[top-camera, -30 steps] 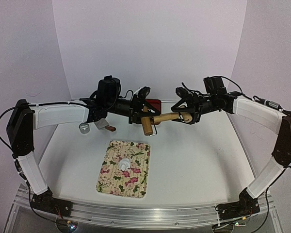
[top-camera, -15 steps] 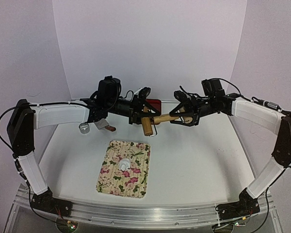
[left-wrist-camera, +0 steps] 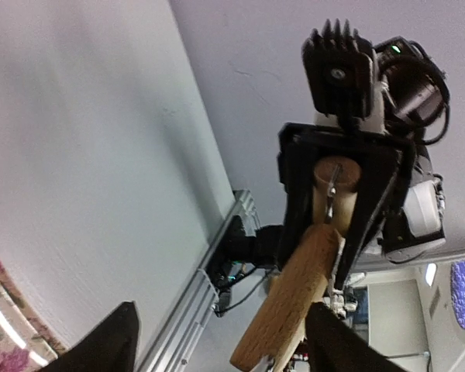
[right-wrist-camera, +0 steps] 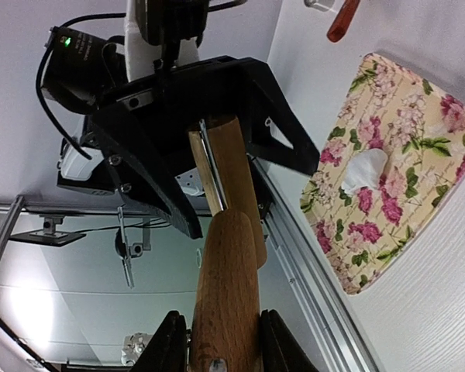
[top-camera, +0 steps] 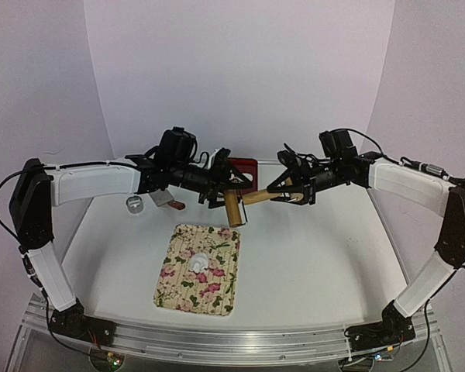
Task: Roll out the dumpling wrappers from the dough
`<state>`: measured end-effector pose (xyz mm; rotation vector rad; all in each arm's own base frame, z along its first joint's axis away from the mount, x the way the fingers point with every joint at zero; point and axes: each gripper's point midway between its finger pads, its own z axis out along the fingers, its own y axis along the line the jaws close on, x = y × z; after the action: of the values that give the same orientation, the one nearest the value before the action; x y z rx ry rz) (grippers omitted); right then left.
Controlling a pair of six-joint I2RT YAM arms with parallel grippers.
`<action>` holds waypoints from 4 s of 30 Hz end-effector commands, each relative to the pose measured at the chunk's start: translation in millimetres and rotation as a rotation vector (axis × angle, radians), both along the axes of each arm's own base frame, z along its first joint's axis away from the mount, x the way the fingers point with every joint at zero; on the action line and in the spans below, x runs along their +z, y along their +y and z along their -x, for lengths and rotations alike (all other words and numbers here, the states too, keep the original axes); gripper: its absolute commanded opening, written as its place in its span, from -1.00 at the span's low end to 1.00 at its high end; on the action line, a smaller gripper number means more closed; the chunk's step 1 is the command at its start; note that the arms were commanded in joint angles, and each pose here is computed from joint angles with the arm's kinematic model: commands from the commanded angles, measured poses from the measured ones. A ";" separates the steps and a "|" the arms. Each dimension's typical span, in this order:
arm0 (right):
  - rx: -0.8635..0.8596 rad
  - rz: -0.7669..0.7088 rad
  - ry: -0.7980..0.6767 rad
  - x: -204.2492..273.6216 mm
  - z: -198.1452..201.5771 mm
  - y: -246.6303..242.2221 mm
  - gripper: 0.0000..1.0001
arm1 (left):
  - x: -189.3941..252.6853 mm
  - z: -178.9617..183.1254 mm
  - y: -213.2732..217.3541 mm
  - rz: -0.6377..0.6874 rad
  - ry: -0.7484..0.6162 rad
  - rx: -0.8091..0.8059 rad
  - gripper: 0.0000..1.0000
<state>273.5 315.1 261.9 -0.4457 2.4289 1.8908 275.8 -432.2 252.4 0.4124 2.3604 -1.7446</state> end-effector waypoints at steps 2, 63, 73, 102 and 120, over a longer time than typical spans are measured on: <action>-0.084 0.032 -0.114 12.3 -3.7 -6.1 -1.00 | 10.8 -17.8 57.1 -0.191 -0.097 0.274 0.73; -0.284 0.625 0.215 -92.5 29.0 129.0 -1.00 | -210.4 11.0 206.1 -0.753 0.161 0.089 0.04; -0.255 0.648 0.194 -107.3 30.7 135.4 -1.00 | -211.9 12.9 210.0 -0.754 0.152 0.117 -0.22; -0.315 0.906 0.276 -168.1 48.9 98.1 -1.00 | -230.4 13.8 210.2 -0.776 0.172 0.087 -0.58; -0.328 1.173 0.267 -203.7 59.4 54.2 -1.00 | -242.1 16.1 211.6 -0.795 0.199 0.071 -0.70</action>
<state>231.1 436.0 124.4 0.1330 3.1237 0.8738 254.6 -219.9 12.3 0.2291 3.1060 -0.7823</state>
